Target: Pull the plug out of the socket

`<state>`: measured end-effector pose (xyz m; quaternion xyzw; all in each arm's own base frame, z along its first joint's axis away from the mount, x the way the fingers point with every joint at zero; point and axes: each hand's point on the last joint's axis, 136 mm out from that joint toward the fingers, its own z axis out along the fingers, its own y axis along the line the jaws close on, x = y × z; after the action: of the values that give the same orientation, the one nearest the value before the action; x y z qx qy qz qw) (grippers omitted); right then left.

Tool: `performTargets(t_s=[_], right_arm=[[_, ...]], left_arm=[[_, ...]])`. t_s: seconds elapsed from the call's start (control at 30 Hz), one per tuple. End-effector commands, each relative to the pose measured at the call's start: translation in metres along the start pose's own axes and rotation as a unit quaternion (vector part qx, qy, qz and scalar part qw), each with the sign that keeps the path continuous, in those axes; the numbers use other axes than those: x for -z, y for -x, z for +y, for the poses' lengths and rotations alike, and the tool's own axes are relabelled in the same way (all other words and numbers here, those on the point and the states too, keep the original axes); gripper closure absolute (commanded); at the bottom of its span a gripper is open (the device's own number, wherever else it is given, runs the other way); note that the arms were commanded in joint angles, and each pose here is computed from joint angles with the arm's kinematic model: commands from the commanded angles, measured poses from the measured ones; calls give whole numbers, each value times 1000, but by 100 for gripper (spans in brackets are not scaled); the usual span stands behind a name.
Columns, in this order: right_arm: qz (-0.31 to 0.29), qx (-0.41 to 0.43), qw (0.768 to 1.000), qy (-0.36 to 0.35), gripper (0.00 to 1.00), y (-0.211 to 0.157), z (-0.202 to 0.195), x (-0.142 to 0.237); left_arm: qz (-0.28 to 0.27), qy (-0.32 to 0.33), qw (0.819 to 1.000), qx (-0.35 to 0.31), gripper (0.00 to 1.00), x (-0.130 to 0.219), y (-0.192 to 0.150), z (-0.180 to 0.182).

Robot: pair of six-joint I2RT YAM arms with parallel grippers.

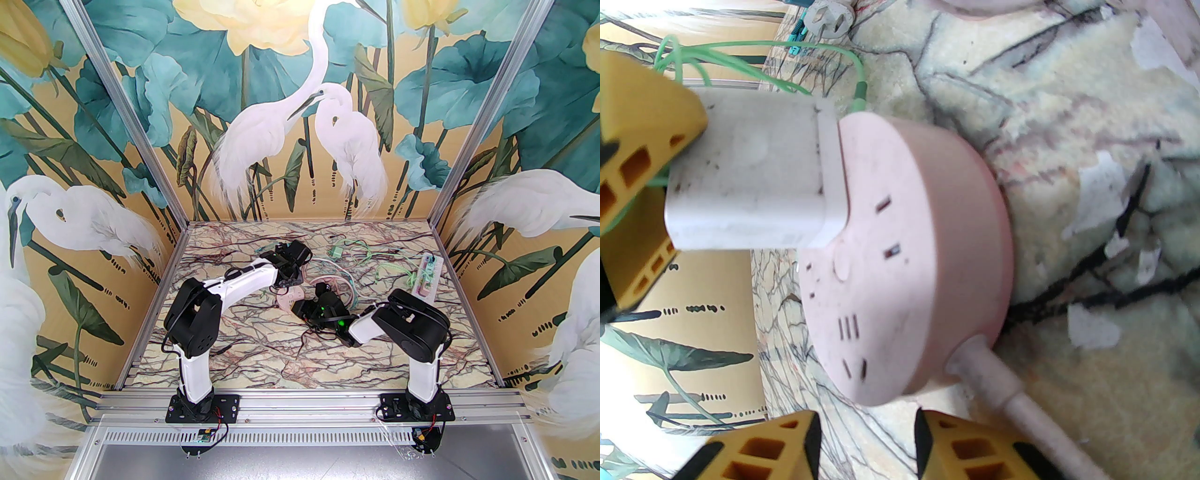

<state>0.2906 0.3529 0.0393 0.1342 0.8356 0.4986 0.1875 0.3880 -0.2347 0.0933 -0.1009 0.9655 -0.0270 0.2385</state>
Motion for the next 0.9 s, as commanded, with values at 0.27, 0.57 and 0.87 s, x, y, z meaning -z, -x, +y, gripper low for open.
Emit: performTargets(t_s=[0.27,0.57,0.87], right_arm=[[-8,42,999,-3,58,6,21,7],[-22,129,988,-79,54,51,42,41],[43,114,990,-74,54,83,14,30]], left_arm=[[36,9,999,-19,64,-12,-8,1],[40,16,999,-26,71,-15,-10,5],[39,10,999,-22,71,-12,-9,3]])
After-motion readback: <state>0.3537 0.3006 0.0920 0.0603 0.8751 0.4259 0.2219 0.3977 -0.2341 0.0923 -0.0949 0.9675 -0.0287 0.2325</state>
